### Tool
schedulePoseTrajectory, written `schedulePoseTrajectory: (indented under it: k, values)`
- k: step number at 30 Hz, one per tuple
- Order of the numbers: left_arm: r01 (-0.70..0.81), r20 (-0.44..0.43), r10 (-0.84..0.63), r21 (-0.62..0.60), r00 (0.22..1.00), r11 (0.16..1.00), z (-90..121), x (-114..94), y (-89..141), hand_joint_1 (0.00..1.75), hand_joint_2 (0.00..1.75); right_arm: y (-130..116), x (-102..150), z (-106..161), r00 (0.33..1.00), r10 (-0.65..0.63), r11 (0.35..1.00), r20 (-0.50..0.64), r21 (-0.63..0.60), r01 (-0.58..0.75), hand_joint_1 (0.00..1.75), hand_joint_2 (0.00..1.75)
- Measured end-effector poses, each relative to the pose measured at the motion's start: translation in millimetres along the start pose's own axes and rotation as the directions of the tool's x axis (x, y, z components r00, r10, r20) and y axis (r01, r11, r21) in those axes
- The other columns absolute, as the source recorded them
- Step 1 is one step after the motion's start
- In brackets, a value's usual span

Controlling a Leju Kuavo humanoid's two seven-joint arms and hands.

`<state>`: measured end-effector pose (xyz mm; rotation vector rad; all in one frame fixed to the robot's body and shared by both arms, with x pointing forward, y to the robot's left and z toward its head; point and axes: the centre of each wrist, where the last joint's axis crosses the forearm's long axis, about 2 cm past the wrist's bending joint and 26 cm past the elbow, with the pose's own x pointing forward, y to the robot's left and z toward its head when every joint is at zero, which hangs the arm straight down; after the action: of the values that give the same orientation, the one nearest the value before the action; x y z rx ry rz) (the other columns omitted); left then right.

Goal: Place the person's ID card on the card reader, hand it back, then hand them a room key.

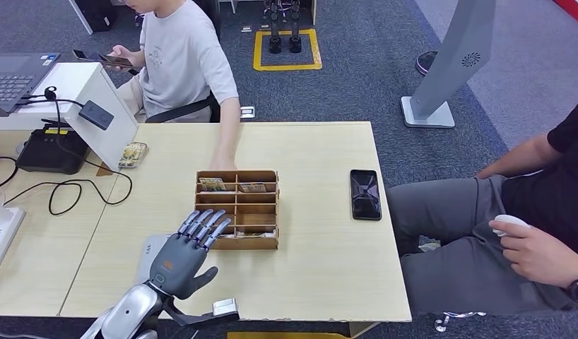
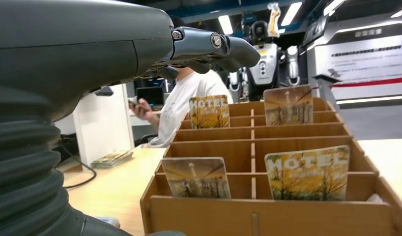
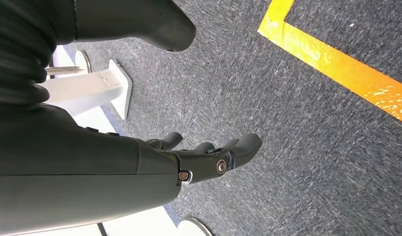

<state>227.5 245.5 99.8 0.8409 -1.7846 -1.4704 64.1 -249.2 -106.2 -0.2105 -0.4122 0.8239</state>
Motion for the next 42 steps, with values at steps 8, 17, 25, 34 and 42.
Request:
schedulePoseTrajectory:
  k: [8, 17, 25, 34, 42]
  values:
    - [-0.038, -0.032, 0.038, -0.01, 0.999, 0.999, -1.6, -1.4, -6.7, 0.0, 1.75, 0.2, -0.2, 0.1, 1.0, 0.001, 1.0, 0.0, 0.0, -0.001, 0.0, 1.75]
    - [-0.054, -0.081, 0.053, -0.006, 0.995, 0.999, -4.1, -4.9, -9.4, 0.0, 1.75, 0.4, -0.4, 0.2, 1.0, 0.004, 1.0, 0.002, -0.005, -0.004, 0.0, 1.75]
    - [-0.064, -0.115, 0.064, -0.002, 0.991, 0.998, -5.5, -7.4, -11.1, 0.0, 1.75, 0.4, -0.5, 0.2, 1.0, 0.005, 1.0, 0.0, -0.005, -0.005, 0.0, 1.75]
    - [-0.065, -0.147, 0.064, -0.005, 0.987, 0.998, -6.3, -9.5, -13.9, 0.0, 1.75, 0.4, -0.5, 0.2, 1.0, 0.007, 1.0, 0.001, -0.006, -0.007, 0.0, 1.75]
    - [-0.085, -0.146, 0.084, -0.005, 0.986, 0.996, -7.2, -8.0, -15.8, 0.0, 1.75, 0.4, -0.5, 0.2, 1.0, 0.01, 1.0, 0.001, -0.006, -0.01, 0.0, 1.75]
